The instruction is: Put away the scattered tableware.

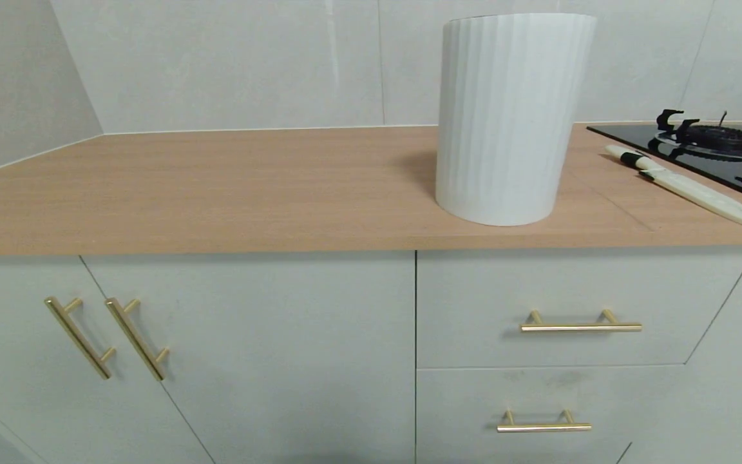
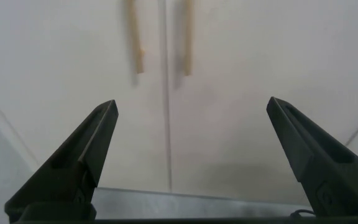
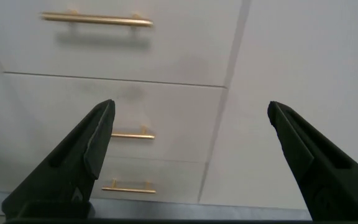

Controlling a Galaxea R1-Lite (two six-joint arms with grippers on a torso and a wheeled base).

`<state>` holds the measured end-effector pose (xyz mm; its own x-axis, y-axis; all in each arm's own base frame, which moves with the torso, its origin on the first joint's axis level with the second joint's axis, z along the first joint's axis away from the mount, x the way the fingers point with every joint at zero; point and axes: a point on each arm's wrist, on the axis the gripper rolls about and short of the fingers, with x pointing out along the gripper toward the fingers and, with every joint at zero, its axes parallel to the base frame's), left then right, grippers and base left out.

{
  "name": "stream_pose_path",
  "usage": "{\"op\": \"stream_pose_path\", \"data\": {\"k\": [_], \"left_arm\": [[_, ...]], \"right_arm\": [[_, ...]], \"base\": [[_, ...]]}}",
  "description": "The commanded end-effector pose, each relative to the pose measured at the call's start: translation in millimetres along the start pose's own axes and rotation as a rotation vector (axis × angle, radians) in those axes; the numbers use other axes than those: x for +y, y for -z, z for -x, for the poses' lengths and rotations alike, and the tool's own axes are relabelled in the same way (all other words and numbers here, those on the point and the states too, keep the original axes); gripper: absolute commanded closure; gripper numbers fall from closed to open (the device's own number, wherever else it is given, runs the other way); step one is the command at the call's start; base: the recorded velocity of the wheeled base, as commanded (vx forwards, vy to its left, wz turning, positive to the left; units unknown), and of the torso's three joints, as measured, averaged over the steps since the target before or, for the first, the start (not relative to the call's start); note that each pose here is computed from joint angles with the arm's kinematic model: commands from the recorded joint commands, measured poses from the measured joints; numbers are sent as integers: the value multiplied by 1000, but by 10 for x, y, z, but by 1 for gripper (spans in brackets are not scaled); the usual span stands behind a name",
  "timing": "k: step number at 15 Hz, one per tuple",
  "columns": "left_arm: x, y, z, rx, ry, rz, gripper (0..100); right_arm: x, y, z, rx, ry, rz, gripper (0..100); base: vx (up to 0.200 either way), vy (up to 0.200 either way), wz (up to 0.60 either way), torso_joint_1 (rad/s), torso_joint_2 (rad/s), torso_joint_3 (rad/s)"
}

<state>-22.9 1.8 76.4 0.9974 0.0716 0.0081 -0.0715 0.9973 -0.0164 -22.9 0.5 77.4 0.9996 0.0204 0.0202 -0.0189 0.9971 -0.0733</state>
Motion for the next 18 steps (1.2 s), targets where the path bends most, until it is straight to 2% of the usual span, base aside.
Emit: {"op": "stream_pose_path", "data": {"k": [1, 3, 12, 18], "left_arm": [[0, 3, 0, 2, 1, 1, 0], [0, 1, 0, 0, 1, 1, 0], [0, 3, 0, 2, 1, 3, 0], [0, 1, 0, 0, 1, 1, 0]], "right_arm": [[0, -1, -1, 0, 0, 1, 0], [0, -2, -2, 2, -1, -1, 0], [0, -1, -1, 0, 0, 1, 0], [0, -1, -1, 0, 0, 4, 0]], "base": [[0, -200, 0, 2, -2, 2], [0, -200, 0, 0, 0, 5], [0, 0, 0, 0, 0, 0], [0, 0, 0, 90, -299, -238]]}}
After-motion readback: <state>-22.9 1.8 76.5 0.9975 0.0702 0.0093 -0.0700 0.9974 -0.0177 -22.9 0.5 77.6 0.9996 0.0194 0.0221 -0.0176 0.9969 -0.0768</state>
